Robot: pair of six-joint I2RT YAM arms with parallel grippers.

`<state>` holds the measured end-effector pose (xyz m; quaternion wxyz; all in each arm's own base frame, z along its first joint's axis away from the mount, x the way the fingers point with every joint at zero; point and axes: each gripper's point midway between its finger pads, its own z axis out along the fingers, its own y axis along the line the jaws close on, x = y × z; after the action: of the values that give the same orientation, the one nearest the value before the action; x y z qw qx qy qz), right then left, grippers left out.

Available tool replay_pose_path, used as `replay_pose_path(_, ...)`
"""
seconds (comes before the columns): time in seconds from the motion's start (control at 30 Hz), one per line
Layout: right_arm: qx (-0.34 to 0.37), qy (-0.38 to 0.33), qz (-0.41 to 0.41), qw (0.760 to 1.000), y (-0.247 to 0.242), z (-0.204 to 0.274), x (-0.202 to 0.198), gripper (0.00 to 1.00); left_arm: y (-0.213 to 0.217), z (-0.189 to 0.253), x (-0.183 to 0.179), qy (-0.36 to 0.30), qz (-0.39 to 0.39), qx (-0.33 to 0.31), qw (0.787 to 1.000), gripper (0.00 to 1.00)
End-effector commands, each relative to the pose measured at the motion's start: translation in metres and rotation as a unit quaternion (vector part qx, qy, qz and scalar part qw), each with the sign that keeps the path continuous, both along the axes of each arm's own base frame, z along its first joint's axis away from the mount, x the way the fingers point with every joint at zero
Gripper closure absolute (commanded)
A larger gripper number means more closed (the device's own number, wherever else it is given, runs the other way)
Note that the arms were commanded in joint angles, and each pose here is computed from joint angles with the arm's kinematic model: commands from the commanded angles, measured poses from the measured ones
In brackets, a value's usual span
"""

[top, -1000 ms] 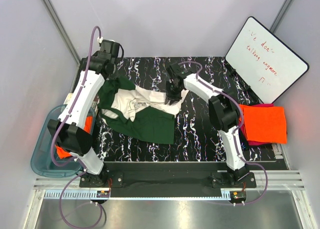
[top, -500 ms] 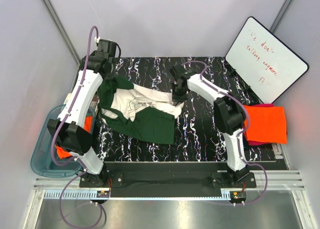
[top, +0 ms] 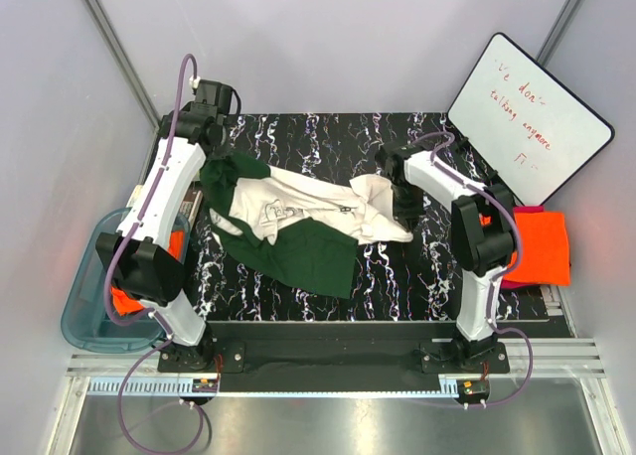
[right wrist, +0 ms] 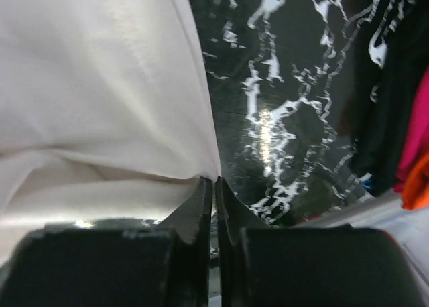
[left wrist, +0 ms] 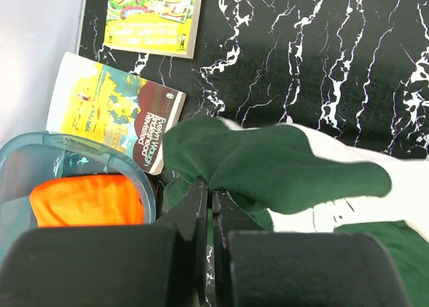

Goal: Fold and stack the t-shirts
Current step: Flatten the tshirt out

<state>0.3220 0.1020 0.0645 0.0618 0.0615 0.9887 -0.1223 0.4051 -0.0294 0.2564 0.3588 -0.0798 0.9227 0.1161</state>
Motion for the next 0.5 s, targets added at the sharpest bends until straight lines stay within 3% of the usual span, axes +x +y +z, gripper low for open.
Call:
replay_pose_path(0.0,-0.097,0.016,-0.02,0.995,-0.035,0.013,-0.006,0.9,-0.001,0.008,0.009,-0.024,-0.002,-0.008,1.0,1.0)
replay_pose_path(0.07,-0.07,-0.026,-0.017,0.997,-0.024,0.03,0.014,0.81,-0.002,0.007,0.008,-0.022,-0.004,-0.009,1.0,1.0)
replay_pose_path(0.13,-0.037,-0.075,-0.011,0.996,-0.012,0.053,0.036,0.48,-0.002,0.006,0.006,-0.019,-0.005,-0.012,1.0,1.0)
replay_pose_path(0.2,-0.006,-0.114,-0.001,0.994,0.0,0.067,0.054,0.4,-0.003,0.005,0.005,-0.018,-0.007,-0.014,1.0,1.0)
replay_pose_path(0.23,0.008,-0.134,0.002,0.991,0.006,0.079,0.064,0.25,-0.004,0.004,0.005,-0.017,-0.008,-0.016,1.0,1.0)
replay_pose_path(0.33,0.052,-0.167,0.025,0.984,0.026,0.087,0.089,0.24,-0.007,0.001,0.005,-0.013,-0.011,-0.023,1.0,1.0)
replay_pose_path(0.47,0.108,-0.144,0.046,0.983,0.06,0.061,0.114,0.27,-0.01,-0.002,0.004,-0.008,-0.015,-0.028,0.999,1.0)
